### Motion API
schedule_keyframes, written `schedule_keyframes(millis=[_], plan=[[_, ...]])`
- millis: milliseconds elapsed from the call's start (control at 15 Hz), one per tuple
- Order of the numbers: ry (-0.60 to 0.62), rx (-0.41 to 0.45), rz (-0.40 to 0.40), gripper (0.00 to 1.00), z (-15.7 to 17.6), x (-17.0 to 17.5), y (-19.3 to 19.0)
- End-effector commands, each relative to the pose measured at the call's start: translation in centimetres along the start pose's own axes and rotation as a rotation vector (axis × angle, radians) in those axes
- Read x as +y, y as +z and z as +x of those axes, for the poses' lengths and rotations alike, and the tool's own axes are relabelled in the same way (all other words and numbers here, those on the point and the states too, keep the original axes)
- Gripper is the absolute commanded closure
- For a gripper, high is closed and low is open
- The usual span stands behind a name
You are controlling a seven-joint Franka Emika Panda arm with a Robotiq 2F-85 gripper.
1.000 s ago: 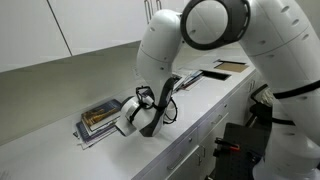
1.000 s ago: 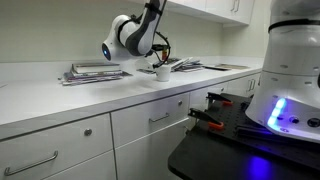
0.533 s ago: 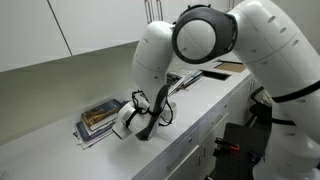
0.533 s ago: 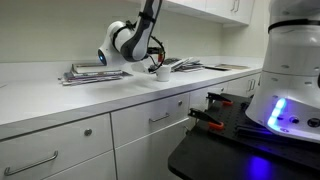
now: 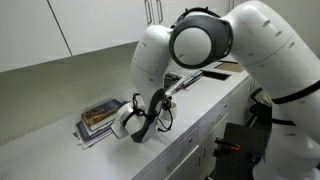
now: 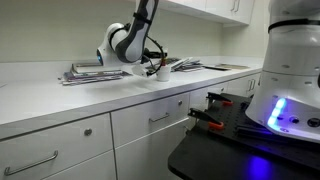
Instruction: Put the paper glue in the mug
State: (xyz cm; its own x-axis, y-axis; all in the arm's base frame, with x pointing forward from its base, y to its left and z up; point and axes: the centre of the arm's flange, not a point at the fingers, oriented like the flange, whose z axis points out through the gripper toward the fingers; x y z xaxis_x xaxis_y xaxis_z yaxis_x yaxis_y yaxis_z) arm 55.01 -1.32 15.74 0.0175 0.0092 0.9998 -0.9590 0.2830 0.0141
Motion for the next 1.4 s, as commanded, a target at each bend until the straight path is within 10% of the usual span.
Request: schedule_keyframes(millis=[0,67,200,667,1333], plan=[[0.008,-0.095,-0.045,0.92,0.0,0.3,0.2],[0.004,-0.125,-0.056,0.92,-0.1,0.3,0.2],[0.001,-0.19,-0.07,0.46,-0.1,0.3,0.3],[0.038,-0.348,-0.042,0.01,4.9,0.6,0.1],[-0.12,-0.749,0.047,0.0,17.9,4.4,2.0]])
